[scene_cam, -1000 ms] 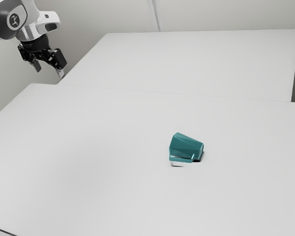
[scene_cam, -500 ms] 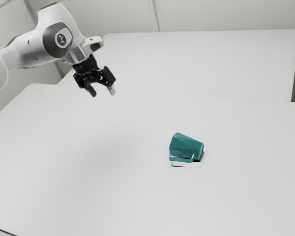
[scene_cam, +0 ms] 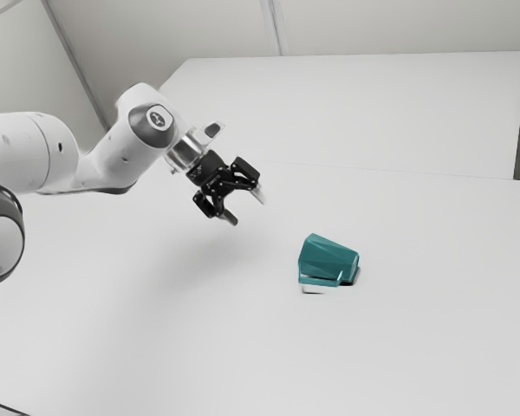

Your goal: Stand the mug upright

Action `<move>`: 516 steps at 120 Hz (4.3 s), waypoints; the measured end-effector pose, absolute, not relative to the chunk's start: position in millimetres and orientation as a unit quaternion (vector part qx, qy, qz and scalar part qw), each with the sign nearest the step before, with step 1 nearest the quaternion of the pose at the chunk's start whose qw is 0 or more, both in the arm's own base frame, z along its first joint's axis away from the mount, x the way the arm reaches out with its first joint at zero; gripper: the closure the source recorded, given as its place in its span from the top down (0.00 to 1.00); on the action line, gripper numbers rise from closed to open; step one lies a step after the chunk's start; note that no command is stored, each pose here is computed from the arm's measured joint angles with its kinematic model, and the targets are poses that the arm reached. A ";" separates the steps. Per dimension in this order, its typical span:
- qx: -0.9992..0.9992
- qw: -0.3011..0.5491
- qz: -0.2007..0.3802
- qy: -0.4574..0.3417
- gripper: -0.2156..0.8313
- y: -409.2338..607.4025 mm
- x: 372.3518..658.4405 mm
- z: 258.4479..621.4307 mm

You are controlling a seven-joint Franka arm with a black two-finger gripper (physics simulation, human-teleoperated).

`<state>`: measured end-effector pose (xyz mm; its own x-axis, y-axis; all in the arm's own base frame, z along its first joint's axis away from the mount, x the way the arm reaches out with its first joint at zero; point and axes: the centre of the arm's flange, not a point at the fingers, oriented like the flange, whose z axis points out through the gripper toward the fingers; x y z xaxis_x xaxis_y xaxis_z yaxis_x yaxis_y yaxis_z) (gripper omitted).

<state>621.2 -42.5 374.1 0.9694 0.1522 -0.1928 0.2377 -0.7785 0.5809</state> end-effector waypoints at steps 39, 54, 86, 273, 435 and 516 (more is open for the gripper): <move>0.917 0.359 -0.106 0.139 0.79 -92.2 626.7 317.0; 0.900 0.388 -0.111 0.166 0.79 -111.2 629.3 299.0; 0.872 0.428 -0.120 0.203 0.79 -138.0 629.5 281.2; 0.994 0.103 0.044 0.016 0.04 -126.0 611.6 424.6; 0.997 -0.047 0.053 -0.031 0.04 -53.3 557.8 351.7; 0.992 -0.040 0.112 -0.032 0.76 -59.2 551.9 447.5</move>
<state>551.9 -59.2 447.5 0.9731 -0.0717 0.2189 -0.0537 -0.9948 -0.0870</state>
